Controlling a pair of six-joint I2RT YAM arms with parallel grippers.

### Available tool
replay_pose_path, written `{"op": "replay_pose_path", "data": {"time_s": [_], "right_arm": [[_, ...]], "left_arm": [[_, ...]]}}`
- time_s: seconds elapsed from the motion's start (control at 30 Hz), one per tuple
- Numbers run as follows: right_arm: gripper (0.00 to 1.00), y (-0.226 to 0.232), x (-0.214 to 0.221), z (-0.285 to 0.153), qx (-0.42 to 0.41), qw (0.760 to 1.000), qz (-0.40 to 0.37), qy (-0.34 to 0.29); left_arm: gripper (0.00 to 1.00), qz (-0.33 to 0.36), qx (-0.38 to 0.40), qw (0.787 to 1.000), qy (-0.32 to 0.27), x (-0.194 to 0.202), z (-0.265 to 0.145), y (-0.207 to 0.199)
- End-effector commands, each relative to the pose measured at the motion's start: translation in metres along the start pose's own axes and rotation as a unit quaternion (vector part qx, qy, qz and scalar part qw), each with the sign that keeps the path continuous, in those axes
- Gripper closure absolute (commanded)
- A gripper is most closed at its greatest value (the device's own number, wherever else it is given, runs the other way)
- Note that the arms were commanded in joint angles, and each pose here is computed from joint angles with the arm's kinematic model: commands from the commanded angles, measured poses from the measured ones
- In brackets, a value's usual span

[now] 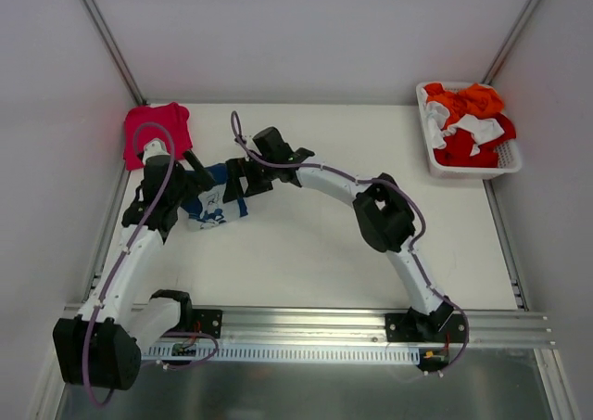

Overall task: Fold and stack the t-shirts
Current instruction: Put the neatly folded tshirt into the corner of the board with both arms

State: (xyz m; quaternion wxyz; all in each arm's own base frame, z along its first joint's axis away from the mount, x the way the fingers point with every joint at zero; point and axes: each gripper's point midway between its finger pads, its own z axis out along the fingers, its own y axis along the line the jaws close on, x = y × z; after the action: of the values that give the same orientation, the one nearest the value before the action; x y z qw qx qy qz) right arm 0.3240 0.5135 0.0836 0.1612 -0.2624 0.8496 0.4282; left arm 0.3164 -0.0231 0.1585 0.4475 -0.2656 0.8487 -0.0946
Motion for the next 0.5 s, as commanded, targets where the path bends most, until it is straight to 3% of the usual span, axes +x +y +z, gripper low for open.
{"op": "replay_pose_path", "data": {"time_s": [0.0, 0.13, 0.47], "right_arm": [[0.01, 0.042, -0.016, -0.054, 0.005, 0.996, -0.066, -0.057], [0.01, 0.037, 0.002, -0.067, 0.049, 0.993, -0.081, -0.070], [0.01, 0.051, 0.013, -0.072, 0.058, 0.992, -0.097, -0.061]], "left_arm": [[0.01, 0.020, 0.035, 0.999, 0.017, 0.011, -0.020, -0.011], [0.01, 0.058, 0.045, 0.997, 0.000, 0.021, -0.032, -0.017], [0.01, 0.056, 0.069, 0.996, 0.001, 0.024, -0.042, -0.022]]}}
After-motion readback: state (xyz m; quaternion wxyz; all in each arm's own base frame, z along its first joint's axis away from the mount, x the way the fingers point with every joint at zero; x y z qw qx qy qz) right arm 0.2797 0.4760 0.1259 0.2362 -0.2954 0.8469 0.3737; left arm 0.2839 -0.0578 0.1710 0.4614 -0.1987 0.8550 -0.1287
